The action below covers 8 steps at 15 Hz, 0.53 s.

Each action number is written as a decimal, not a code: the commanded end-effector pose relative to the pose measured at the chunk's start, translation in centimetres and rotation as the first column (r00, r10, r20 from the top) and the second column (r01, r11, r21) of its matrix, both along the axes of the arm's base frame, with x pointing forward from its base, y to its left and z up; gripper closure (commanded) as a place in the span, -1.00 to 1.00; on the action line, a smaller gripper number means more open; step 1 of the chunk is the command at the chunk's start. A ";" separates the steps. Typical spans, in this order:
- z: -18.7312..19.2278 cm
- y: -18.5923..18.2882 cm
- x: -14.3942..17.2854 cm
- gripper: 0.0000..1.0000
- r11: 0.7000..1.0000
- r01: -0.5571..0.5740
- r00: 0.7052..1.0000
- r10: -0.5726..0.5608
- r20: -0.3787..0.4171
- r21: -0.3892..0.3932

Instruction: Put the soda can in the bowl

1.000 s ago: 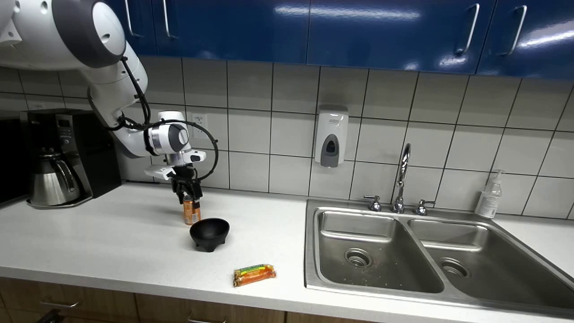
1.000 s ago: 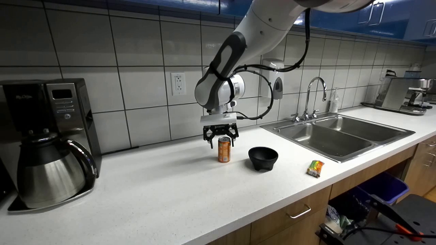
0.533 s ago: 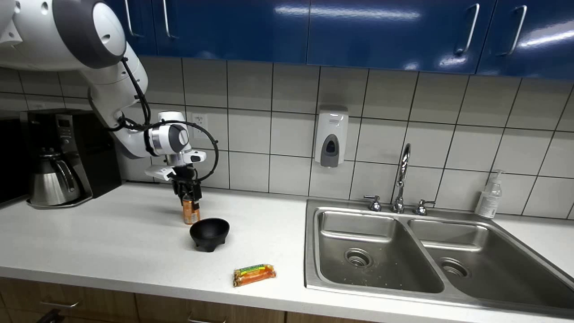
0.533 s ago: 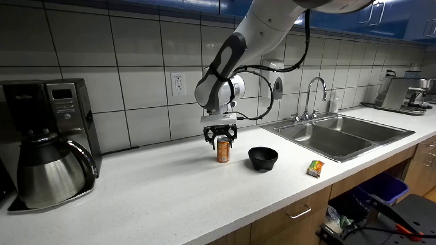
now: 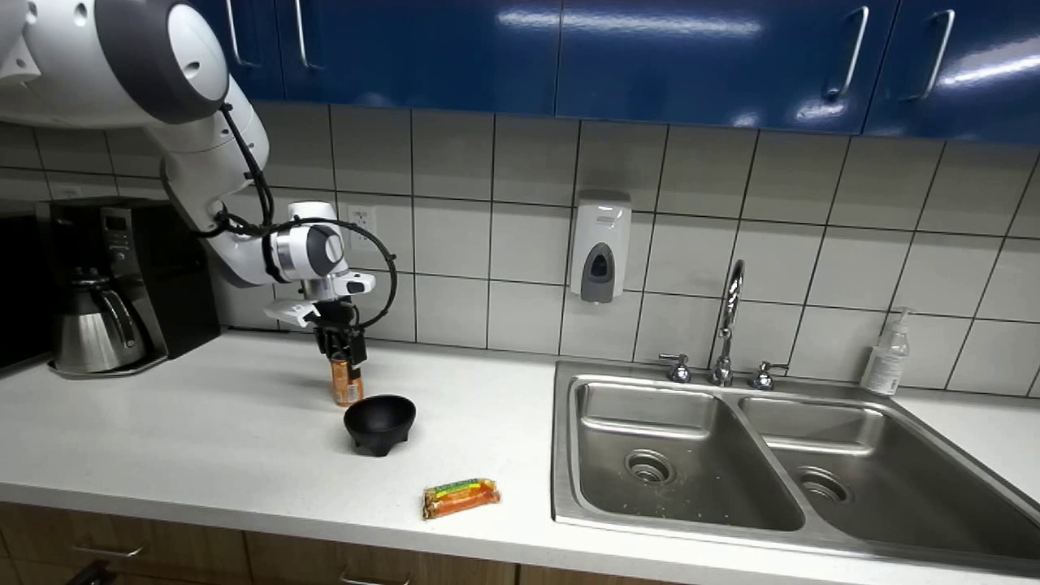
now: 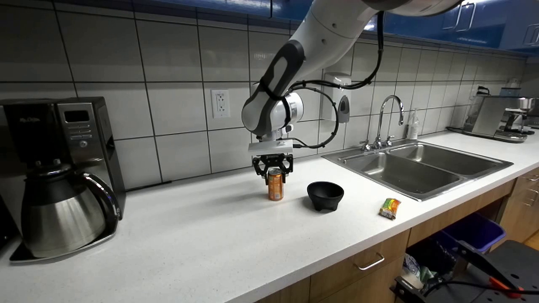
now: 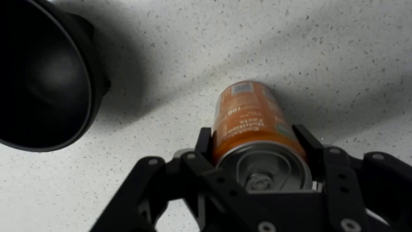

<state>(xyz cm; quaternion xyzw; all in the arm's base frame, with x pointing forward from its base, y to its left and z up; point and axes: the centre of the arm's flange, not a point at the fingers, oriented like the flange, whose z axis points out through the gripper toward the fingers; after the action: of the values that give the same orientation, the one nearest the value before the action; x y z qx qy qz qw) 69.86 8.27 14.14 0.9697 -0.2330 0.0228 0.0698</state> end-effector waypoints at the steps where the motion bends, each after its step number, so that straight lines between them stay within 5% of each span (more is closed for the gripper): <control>1: 3.1 -0.8 -0.3 0.21 0.999 0.049 0.998 -0.050 0.030 0.021; 8: 7.3 -2.3 -1.2 0.21 0.995 0.086 0.993 -0.090 0.078 0.044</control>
<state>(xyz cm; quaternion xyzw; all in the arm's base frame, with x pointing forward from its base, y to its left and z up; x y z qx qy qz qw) 70.63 6.91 18.60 0.9630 -0.2611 0.0442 0.0493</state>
